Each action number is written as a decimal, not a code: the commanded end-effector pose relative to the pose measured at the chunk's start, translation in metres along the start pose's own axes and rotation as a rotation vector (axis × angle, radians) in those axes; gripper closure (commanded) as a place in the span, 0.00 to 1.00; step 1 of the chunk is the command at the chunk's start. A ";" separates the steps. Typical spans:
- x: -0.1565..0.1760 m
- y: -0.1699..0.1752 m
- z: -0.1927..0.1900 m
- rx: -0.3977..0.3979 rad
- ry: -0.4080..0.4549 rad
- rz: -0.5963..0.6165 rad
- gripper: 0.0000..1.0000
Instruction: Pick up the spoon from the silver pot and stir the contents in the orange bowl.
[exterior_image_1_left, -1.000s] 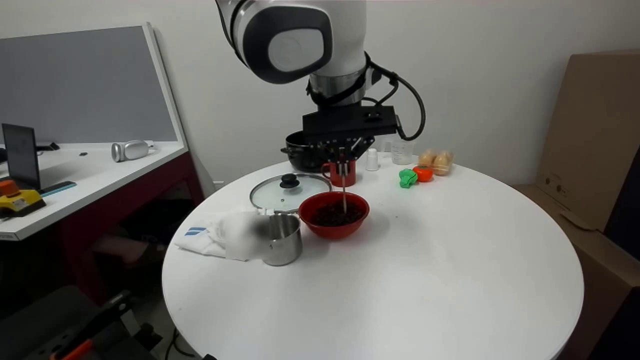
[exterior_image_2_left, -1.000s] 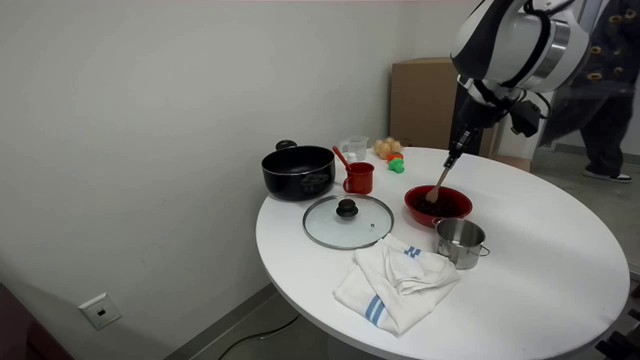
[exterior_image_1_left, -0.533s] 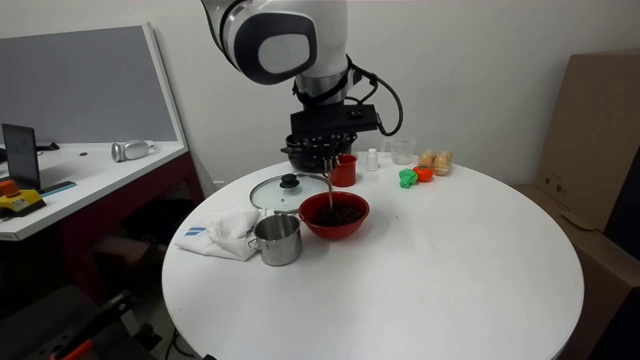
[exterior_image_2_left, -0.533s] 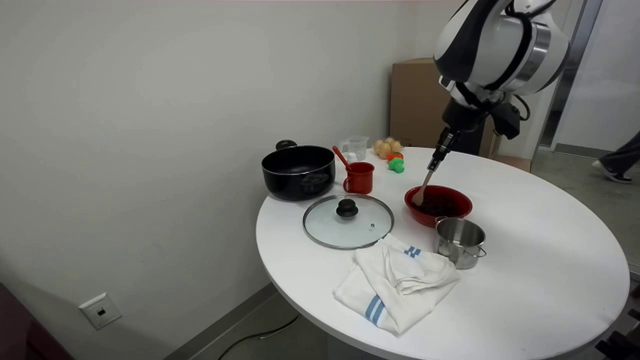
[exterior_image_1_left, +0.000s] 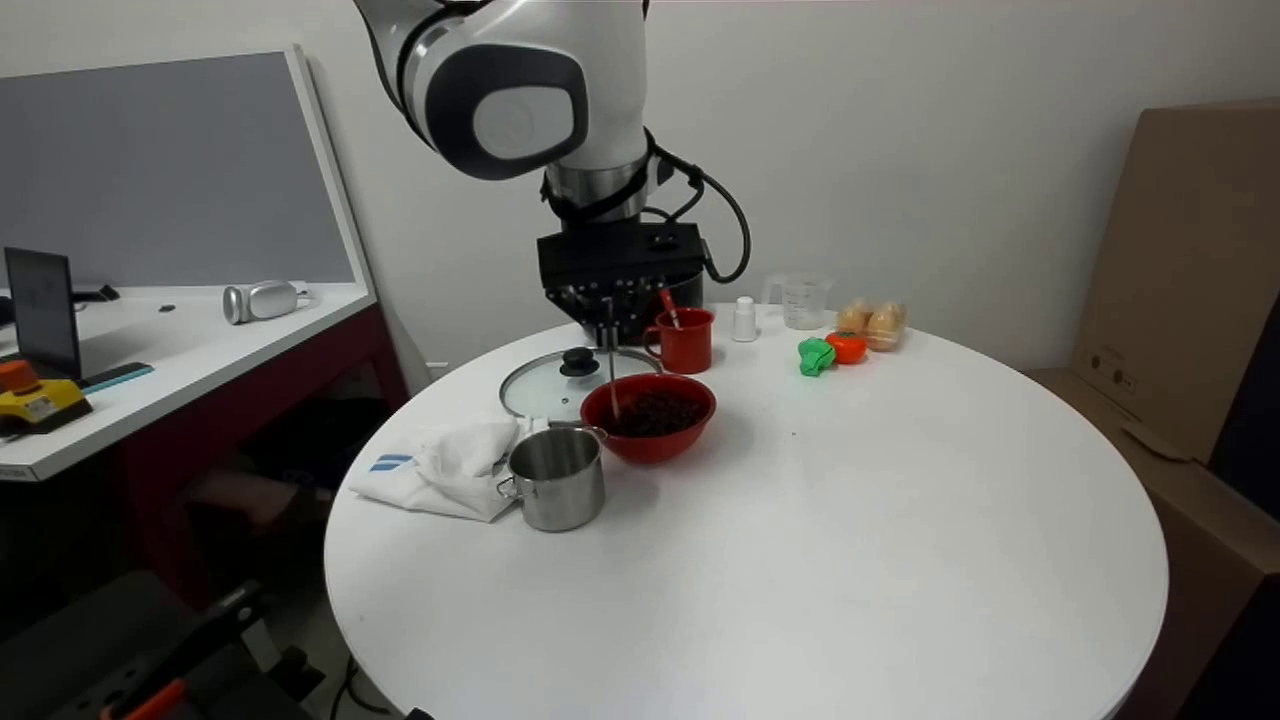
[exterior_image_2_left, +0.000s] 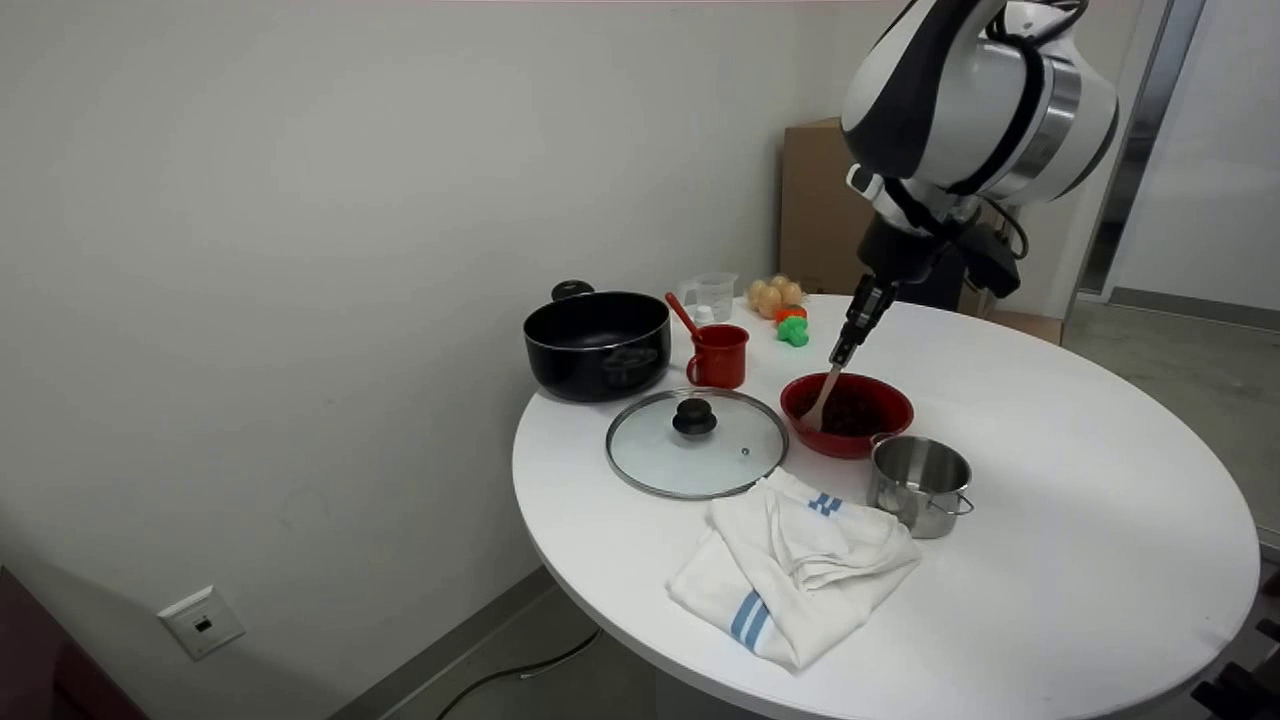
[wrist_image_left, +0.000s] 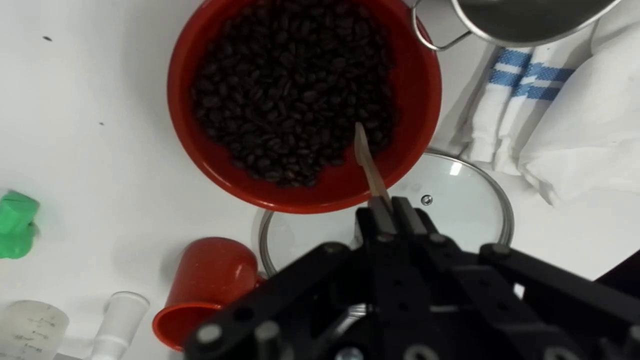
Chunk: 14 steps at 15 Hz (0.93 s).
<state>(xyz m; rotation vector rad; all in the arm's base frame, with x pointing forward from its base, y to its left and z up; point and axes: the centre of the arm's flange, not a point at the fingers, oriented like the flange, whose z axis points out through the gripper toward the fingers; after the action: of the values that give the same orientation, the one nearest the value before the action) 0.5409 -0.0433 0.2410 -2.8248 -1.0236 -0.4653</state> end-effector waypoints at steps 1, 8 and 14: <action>-0.024 -0.017 -0.003 0.043 -0.013 0.001 0.99; -0.057 0.019 -0.006 0.007 -0.047 0.088 0.99; -0.051 0.052 -0.013 -0.040 -0.045 0.100 0.99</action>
<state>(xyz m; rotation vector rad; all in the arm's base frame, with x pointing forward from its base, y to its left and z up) 0.5157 -0.1138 0.2336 -2.9134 -0.8694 -0.4166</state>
